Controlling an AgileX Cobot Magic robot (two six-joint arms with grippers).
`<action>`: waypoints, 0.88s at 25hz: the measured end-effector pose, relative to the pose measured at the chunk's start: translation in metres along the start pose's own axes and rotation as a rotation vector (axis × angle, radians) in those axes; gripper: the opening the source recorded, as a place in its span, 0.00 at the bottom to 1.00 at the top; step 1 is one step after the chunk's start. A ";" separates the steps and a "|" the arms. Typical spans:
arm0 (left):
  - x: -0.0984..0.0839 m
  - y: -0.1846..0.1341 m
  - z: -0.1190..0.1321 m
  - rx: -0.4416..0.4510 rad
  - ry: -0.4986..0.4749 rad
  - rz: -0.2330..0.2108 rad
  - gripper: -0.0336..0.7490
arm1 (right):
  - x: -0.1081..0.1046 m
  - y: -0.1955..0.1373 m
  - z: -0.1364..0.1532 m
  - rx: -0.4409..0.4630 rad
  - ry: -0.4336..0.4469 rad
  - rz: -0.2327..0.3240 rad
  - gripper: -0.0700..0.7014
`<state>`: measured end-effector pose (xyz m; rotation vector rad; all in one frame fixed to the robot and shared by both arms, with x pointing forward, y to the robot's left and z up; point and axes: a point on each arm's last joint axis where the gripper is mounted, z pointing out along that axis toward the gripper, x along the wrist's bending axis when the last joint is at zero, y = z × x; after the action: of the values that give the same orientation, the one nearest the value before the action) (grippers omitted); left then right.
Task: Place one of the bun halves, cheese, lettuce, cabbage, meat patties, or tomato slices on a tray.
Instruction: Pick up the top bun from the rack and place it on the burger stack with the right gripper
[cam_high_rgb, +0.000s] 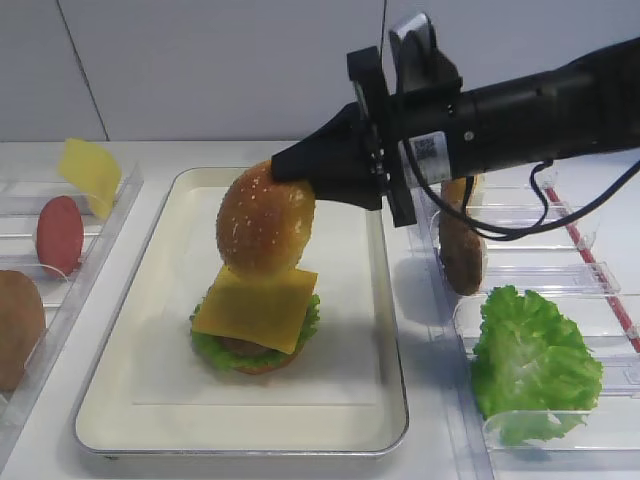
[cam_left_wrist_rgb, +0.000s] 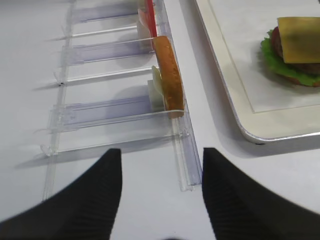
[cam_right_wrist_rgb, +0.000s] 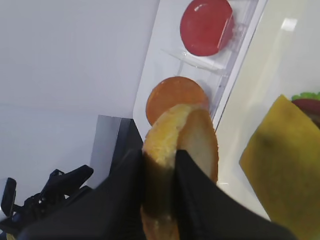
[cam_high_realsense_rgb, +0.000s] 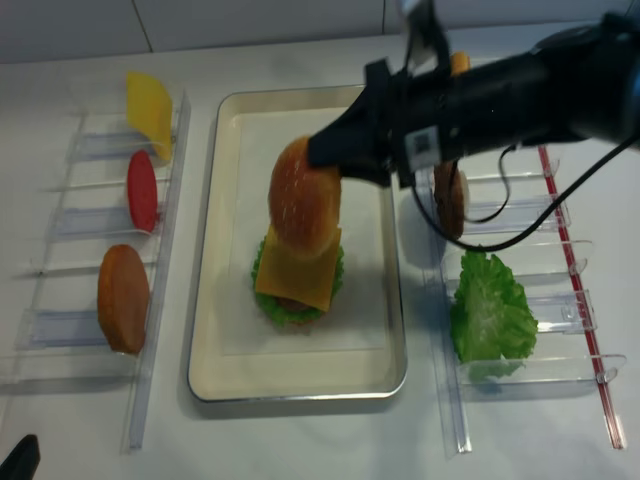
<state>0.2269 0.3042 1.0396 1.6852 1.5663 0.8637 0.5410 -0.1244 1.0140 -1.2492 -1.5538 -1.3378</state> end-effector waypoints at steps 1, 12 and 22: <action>0.000 0.000 0.000 0.000 0.000 0.000 0.50 | -0.004 -0.001 0.004 0.007 0.000 0.015 0.33; 0.000 0.000 0.000 0.000 0.000 0.000 0.50 | -0.042 -0.005 0.032 0.012 0.007 0.139 0.33; 0.000 0.000 0.000 0.000 0.000 0.000 0.50 | -0.045 -0.005 0.033 0.012 0.004 0.131 0.33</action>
<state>0.2269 0.3042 1.0396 1.6852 1.5663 0.8637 0.5506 -0.1012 0.9634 -1.3170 -1.4487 -1.2449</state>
